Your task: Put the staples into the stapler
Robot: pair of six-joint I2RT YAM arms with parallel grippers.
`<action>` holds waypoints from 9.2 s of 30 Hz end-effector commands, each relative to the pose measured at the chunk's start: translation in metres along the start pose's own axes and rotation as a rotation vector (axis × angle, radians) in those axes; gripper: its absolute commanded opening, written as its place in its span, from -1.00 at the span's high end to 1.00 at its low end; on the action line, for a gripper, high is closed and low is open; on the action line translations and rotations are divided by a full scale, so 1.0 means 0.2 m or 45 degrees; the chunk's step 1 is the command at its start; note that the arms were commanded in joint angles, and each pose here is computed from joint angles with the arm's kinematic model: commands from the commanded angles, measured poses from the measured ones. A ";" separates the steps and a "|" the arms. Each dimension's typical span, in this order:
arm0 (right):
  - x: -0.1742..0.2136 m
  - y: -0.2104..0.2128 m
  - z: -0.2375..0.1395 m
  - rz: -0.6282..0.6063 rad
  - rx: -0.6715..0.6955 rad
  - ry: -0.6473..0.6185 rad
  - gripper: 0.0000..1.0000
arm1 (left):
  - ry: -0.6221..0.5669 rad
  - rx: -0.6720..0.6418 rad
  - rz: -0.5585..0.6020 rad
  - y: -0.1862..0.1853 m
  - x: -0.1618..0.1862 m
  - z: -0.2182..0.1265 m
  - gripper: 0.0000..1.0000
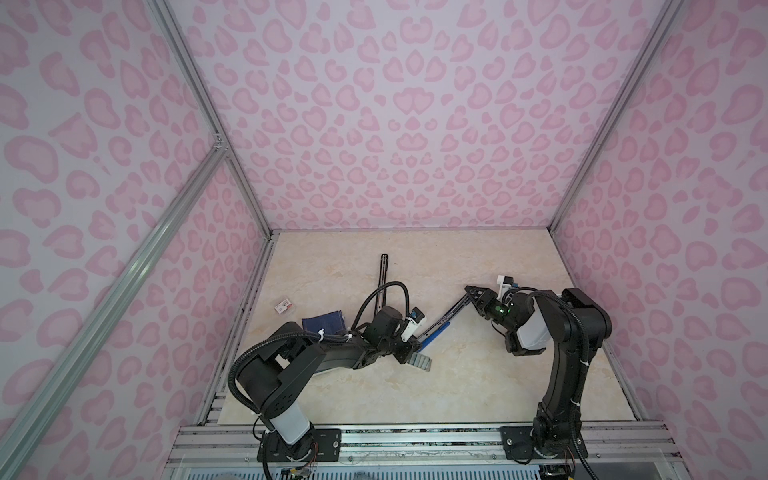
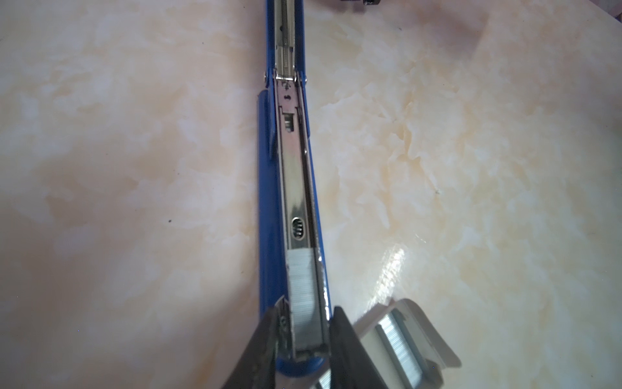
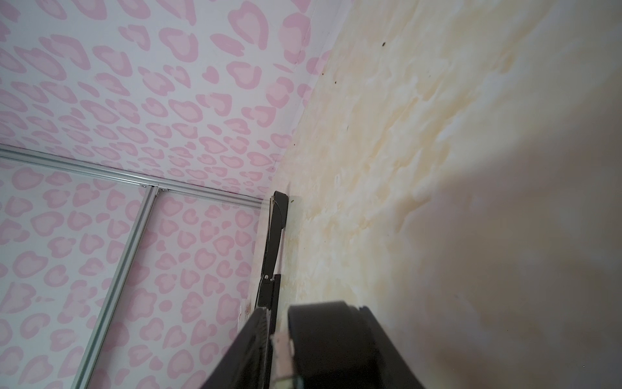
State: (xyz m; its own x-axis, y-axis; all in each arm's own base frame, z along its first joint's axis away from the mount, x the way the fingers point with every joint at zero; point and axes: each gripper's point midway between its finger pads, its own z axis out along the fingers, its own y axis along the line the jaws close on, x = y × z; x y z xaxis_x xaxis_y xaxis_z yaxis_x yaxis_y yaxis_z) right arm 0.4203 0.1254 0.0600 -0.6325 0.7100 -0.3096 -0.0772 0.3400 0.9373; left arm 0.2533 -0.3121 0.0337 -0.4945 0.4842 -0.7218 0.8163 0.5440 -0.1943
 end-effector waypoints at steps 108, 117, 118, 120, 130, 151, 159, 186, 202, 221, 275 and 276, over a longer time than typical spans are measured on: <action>0.69 0.64 0.00 -1.051 0.256 0.395 0.15 | -0.270 -0.133 -0.007 0.05 -0.51 -0.15 0.78; 0.75 0.68 0.01 -1.089 0.231 0.431 0.12 | -0.266 -0.133 -0.007 0.06 -0.51 -0.14 0.79; 0.75 0.68 0.01 -1.090 0.227 0.434 0.12 | -0.265 -0.136 -0.010 0.06 -0.51 -0.14 0.79; 0.76 0.70 0.01 -1.093 0.214 0.437 0.10 | -0.266 -0.138 -0.010 0.06 -0.50 -0.14 0.79; 0.74 0.70 -0.02 -1.100 0.245 0.416 -0.07 | -0.261 -0.165 -0.014 0.08 -0.48 -0.14 0.79; 0.44 0.43 -0.41 -0.981 0.494 0.173 -0.09 | -0.099 -0.263 -0.003 0.19 -0.24 0.12 0.51; 0.43 0.42 -0.42 -0.987 0.500 0.157 -0.10 | -0.078 -0.233 -0.065 0.15 -0.21 0.06 0.09; 0.43 0.40 -0.48 -0.948 0.487 0.131 -0.09 | 0.380 -0.278 -0.054 0.19 -0.35 0.04 -0.04; 0.42 0.38 -0.48 -0.920 0.485 0.112 -0.09 | 0.465 -0.219 -0.074 0.17 -0.25 0.12 0.63; 0.41 0.39 -0.49 -0.916 0.482 0.096 -0.09 | 0.520 -0.215 -0.123 0.17 -0.15 0.16 0.68; 0.38 0.49 -0.56 -0.899 0.422 0.034 -0.09 | -0.166 -0.519 -0.546 0.47 -0.80 -0.26 -0.17; 0.39 0.50 -0.55 -0.905 0.419 0.042 -0.09 | -0.170 -0.523 -0.561 0.47 -0.77 -0.28 -0.17</action>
State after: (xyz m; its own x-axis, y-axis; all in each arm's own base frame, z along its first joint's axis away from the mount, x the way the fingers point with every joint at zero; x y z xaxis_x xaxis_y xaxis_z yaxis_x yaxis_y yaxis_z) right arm 0.2774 0.1399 0.1423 -0.5445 0.2465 -0.8017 -0.2152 0.8828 0.4176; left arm 0.3857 -0.2978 0.1456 -0.7372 0.1659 -0.6550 0.3645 0.9139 -0.1787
